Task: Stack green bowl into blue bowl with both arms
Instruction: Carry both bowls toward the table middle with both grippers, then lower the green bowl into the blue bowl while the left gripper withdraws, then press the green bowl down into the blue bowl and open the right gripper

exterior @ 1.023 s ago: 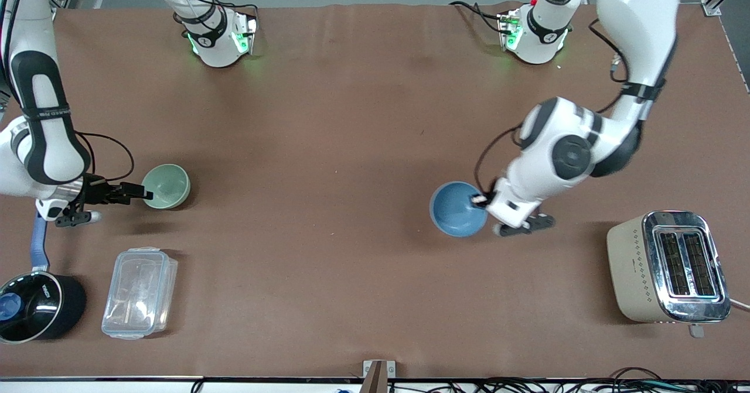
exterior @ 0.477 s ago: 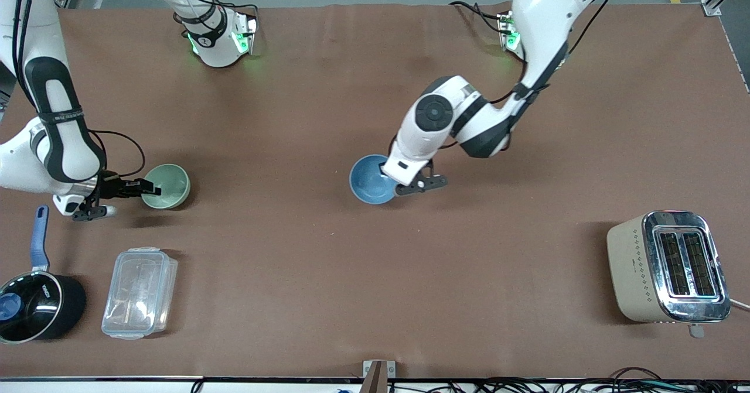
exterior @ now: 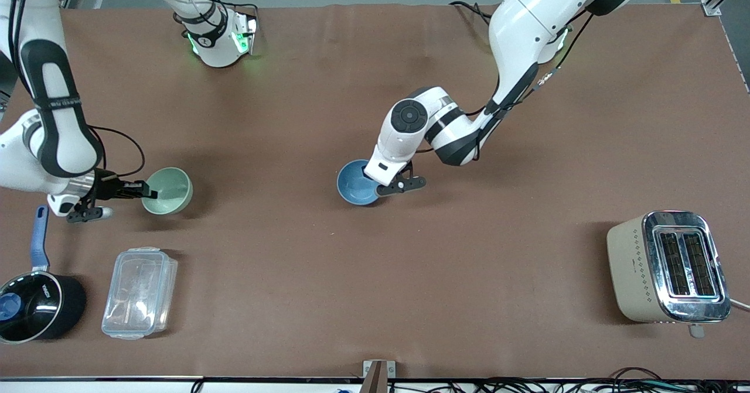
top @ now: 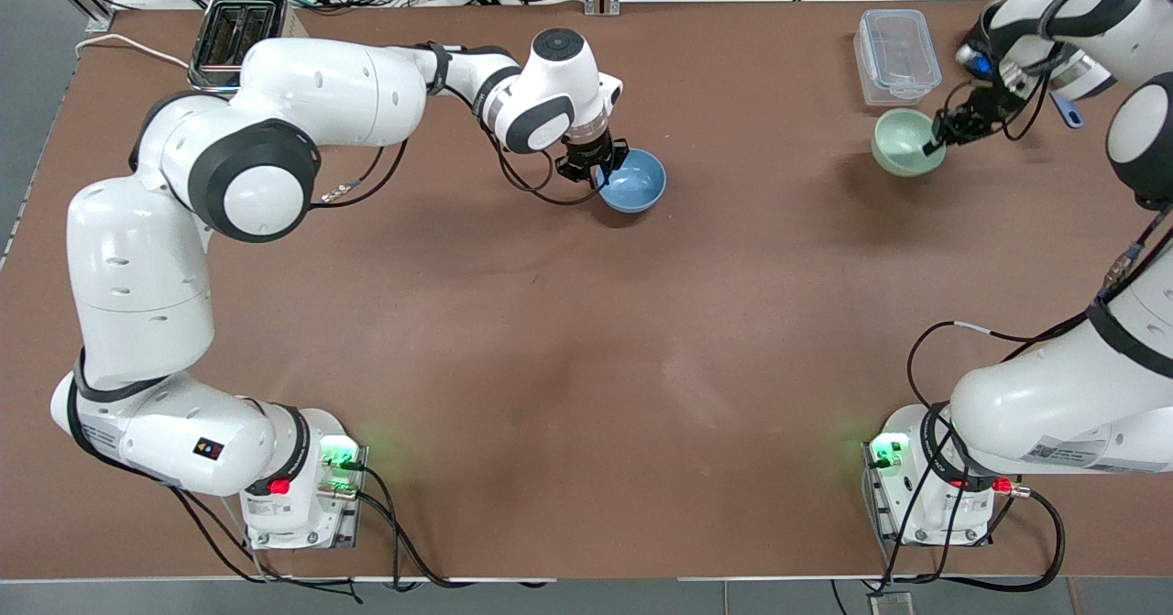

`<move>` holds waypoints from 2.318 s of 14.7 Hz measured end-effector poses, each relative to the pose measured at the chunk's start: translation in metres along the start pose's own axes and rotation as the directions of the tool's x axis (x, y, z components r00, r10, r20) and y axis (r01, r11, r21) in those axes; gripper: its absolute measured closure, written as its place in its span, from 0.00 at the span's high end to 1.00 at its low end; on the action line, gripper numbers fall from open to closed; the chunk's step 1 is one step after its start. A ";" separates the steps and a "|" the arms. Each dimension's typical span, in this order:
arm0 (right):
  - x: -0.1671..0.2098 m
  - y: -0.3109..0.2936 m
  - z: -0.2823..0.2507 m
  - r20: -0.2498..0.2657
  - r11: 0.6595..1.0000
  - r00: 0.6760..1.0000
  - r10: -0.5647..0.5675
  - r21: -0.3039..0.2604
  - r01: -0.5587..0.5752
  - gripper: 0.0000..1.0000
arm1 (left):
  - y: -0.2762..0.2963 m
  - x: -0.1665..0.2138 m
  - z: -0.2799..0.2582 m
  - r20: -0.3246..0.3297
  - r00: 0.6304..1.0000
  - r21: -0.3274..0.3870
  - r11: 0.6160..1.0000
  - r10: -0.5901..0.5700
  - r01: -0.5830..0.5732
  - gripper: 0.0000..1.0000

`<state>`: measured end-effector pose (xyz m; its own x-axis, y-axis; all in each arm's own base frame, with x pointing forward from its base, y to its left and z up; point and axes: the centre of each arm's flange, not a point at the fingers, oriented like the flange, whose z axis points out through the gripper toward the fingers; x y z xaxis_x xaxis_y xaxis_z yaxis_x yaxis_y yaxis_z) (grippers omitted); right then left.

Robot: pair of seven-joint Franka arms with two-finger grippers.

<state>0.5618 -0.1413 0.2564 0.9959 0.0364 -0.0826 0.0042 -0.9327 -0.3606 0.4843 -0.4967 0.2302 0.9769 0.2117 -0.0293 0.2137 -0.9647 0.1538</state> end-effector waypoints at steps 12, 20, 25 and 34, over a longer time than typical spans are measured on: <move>-0.013 -0.335 0.010 0.034 0.974 0.988 0.151 -0.175 -0.143 0.05 | -0.174 0.178 -0.343 -0.184 0.983 0.262 0.964 -0.001 0.050 1.00; -0.058 -0.466 0.108 -0.058 0.963 0.979 0.197 -0.177 -0.204 0.05 | -0.296 0.167 -0.449 -0.057 0.983 0.236 0.959 0.177 -0.159 1.00; -0.055 -0.483 0.159 -0.054 0.975 0.978 0.200 -0.086 -0.204 0.05 | -0.343 0.134 -0.466 -0.032 0.977 0.223 0.954 0.213 -0.201 1.00; -0.047 -0.482 0.198 -0.056 0.967 0.966 0.252 -0.015 -0.253 0.07 | -0.337 0.123 -0.454 -0.014 0.968 0.183 0.953 0.250 -0.243 1.00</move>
<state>0.4950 0.3773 0.2505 0.9683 -0.2201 -0.1182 -0.2467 -0.9169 -0.3137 0.5304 -0.0745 0.6234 0.9991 -0.0342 0.0240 -0.0335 -0.9991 -0.0270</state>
